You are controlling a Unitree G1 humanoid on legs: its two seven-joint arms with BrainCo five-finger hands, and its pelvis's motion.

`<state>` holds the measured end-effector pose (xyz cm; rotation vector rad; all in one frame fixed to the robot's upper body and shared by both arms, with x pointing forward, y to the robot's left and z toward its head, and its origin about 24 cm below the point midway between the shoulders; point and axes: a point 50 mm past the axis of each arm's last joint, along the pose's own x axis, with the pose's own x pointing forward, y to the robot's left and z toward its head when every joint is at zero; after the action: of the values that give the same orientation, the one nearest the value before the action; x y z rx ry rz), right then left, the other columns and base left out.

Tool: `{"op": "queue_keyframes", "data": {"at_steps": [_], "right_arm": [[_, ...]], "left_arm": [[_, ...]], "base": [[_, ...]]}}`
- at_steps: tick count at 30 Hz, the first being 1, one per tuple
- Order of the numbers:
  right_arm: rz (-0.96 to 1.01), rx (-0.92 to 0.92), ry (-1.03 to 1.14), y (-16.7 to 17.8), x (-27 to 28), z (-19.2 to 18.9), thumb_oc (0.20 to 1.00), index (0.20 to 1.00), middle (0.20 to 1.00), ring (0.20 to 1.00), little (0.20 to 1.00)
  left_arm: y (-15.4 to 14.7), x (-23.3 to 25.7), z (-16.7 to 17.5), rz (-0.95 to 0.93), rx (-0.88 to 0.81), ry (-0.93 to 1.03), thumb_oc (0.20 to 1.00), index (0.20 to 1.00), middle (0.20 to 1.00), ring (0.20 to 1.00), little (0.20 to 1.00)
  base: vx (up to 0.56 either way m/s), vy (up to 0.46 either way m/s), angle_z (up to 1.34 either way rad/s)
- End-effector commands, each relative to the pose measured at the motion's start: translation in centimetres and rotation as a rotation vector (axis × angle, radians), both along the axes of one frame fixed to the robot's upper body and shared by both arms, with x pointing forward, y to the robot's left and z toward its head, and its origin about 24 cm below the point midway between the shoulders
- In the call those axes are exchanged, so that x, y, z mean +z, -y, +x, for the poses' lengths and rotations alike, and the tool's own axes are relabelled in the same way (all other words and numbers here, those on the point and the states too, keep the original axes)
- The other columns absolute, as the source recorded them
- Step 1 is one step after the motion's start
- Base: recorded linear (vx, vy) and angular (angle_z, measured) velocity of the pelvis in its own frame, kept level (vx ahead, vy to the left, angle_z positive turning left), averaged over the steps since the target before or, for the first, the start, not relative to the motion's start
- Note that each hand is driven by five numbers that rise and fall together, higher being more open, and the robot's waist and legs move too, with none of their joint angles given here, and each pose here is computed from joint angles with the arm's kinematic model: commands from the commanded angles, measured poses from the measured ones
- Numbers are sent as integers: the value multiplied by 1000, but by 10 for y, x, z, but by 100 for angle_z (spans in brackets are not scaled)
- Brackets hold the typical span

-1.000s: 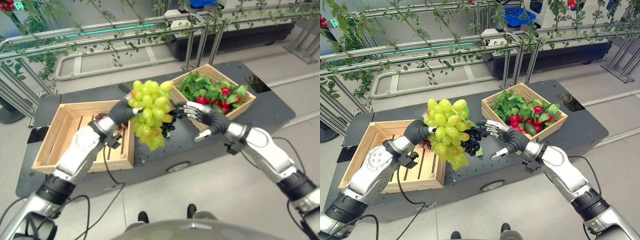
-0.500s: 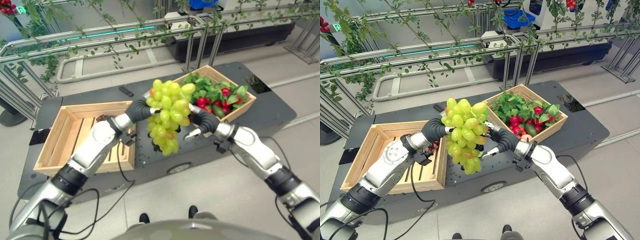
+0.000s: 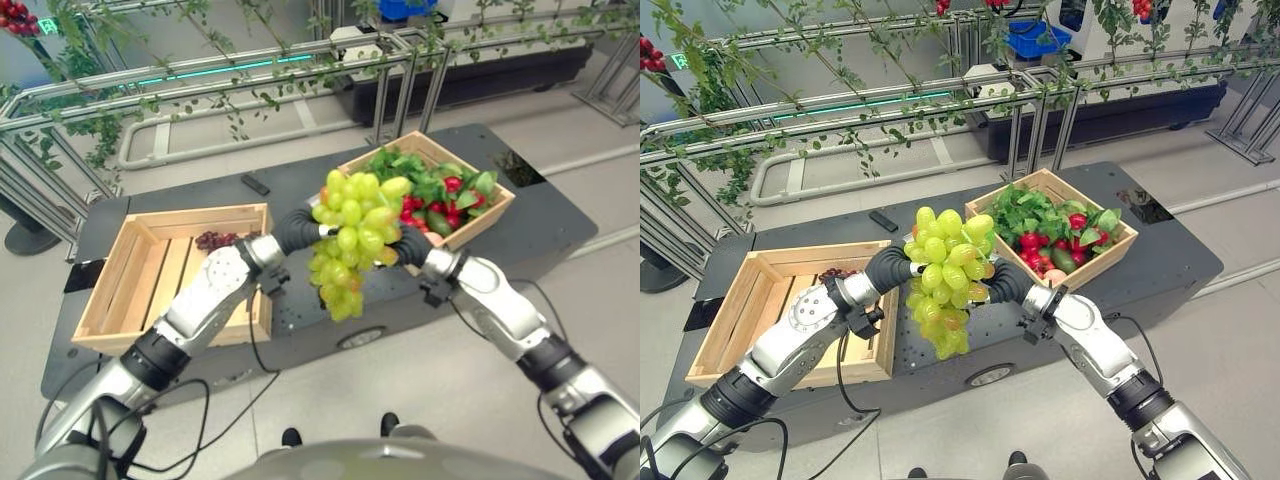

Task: Pick up the fruits from the basket on one side to the basket on the other side

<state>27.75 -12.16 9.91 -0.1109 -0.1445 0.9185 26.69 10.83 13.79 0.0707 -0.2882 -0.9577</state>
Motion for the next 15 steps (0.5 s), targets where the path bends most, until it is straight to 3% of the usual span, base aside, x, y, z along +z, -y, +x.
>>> {"op": "queue_keyframes", "data": {"at_steps": [1,15], "right_arm": [[59,79,85,-25,17,2,200,200,200,200,200],[41,68,85,-23,12,-1,200,200,200,200,200]], "left_arm": [[19,57,1,-169,-115,193,200,200,200,200,200],[16,56,1,-178,-91,199,200,200,200,200,200]], "base": [[0,0,0],[0,0,0]]}}
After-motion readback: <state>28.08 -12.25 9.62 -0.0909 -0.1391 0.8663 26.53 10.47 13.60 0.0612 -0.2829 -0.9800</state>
